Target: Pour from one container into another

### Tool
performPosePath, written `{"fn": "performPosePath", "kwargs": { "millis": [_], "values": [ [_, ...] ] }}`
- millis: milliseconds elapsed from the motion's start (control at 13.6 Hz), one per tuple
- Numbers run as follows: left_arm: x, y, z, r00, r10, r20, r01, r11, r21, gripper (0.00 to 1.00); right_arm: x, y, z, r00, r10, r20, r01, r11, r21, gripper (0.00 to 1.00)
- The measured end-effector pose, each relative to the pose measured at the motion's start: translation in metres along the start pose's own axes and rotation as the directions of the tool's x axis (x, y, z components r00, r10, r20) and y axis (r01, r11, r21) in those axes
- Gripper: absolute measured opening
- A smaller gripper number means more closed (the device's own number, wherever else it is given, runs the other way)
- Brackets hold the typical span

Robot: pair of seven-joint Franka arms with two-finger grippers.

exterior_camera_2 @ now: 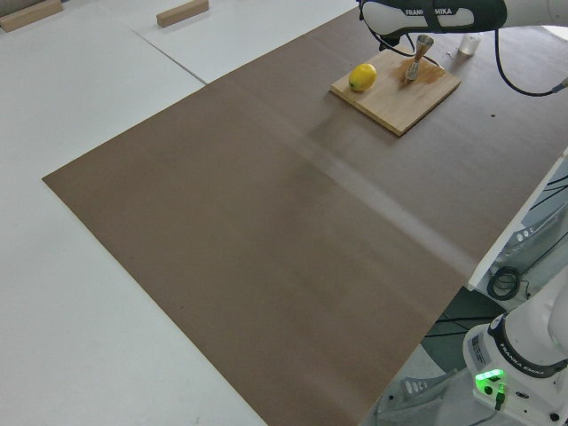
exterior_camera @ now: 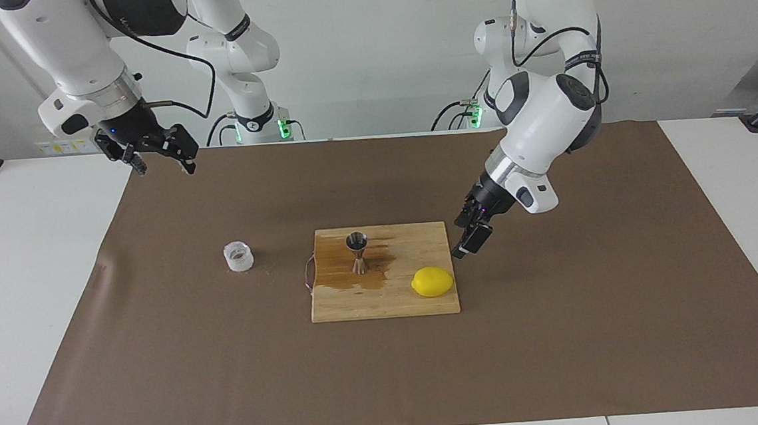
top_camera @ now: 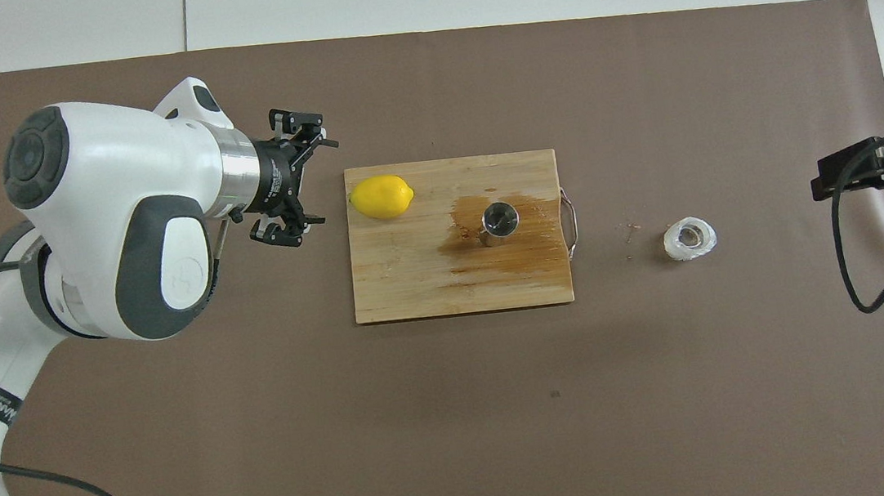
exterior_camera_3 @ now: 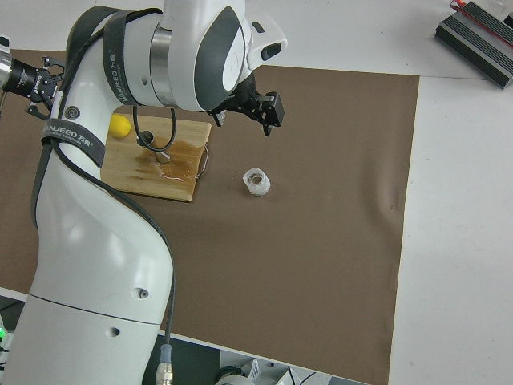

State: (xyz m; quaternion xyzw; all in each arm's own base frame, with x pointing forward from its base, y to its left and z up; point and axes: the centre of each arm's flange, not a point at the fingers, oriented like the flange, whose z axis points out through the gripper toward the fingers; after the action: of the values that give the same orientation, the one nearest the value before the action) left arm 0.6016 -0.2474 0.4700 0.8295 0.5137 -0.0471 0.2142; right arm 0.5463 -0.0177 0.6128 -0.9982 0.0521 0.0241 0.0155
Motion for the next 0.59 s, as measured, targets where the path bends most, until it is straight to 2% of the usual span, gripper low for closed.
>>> {"fn": "performPosePath", "kwargs": {
  "millis": [148, 369, 590],
  "values": [
    [0.028, -0.004, -0.017, 0.994, 0.107, -0.022, -0.107, 0.994, 0.009, 1.00, -0.002, 0.000, 0.001, 1.000, 0.000, 0.013, 0.000, 1.000, -0.001, 1.00],
    [0.073, -0.014, -0.049, 0.951, 0.298, -0.082, -0.295, 0.954, 0.051, 1.00, -0.002, 0.000, 0.001, 1.000, -0.001, 0.018, 0.001, 1.000, -0.001, 1.00],
    [0.112, -0.023, -0.082, 0.914, 0.377, -0.147, -0.369, 0.926, 0.081, 1.00, -0.003, -0.001, 0.002, 1.000, -0.002, 0.020, 0.002, 1.000, -0.001, 1.00]
  ]
}}
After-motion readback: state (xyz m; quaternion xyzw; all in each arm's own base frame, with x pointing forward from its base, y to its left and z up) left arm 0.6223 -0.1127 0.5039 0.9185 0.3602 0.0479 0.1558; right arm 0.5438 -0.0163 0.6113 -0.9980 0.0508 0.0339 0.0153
